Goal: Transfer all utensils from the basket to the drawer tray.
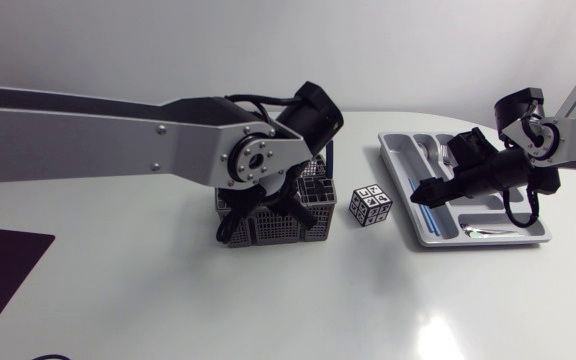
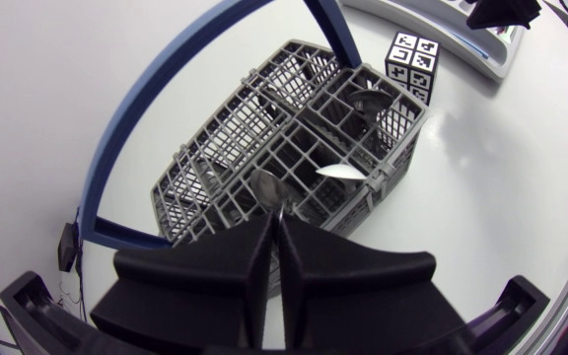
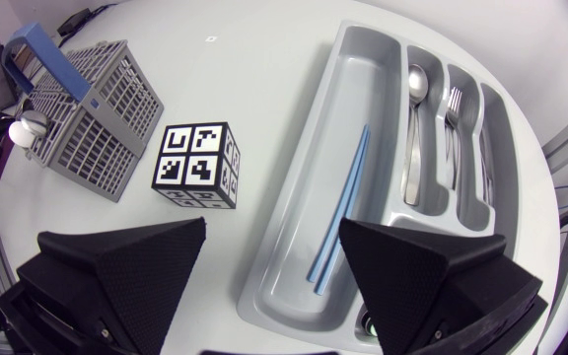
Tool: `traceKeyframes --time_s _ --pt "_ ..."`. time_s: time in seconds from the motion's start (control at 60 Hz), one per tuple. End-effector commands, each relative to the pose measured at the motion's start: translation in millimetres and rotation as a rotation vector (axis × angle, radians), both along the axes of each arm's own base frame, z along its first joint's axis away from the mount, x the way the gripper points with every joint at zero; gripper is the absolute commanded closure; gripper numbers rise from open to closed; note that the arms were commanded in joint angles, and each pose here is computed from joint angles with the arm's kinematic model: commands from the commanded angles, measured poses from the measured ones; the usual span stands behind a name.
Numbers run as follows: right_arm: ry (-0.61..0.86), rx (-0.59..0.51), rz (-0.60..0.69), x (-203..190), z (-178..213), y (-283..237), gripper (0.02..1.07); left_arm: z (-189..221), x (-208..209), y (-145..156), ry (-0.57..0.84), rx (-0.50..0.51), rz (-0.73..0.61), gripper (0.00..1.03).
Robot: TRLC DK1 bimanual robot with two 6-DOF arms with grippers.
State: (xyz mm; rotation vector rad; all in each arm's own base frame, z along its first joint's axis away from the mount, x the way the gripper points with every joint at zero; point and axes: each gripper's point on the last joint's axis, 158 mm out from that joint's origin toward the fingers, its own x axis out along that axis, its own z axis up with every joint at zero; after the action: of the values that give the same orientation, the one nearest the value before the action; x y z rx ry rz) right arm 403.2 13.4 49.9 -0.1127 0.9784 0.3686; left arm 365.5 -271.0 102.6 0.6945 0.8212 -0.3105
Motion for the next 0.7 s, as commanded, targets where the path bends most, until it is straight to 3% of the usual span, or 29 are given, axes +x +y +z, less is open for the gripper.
traceKeyframes --time_s 0.0,0.4,0.55,0.683 --pt "-0.003 -0.013 0.031 -8 1 7 0.07 18 -4 8 -0.035 0.015 -0.013 1.00" --pt "-0.040 -0.014 0.064 -18 23 19 0.07 74 -14 15 -0.131 -0.059 -0.029 1.00" --pt "-0.103 0.012 0.100 -24 46 29 0.07 109 -22 19 -0.188 -0.127 -0.035 1.00" --pt "-0.186 0.041 0.215 -43 76 62 0.07 138 -31 17 -0.217 -0.229 -0.050 1.00"
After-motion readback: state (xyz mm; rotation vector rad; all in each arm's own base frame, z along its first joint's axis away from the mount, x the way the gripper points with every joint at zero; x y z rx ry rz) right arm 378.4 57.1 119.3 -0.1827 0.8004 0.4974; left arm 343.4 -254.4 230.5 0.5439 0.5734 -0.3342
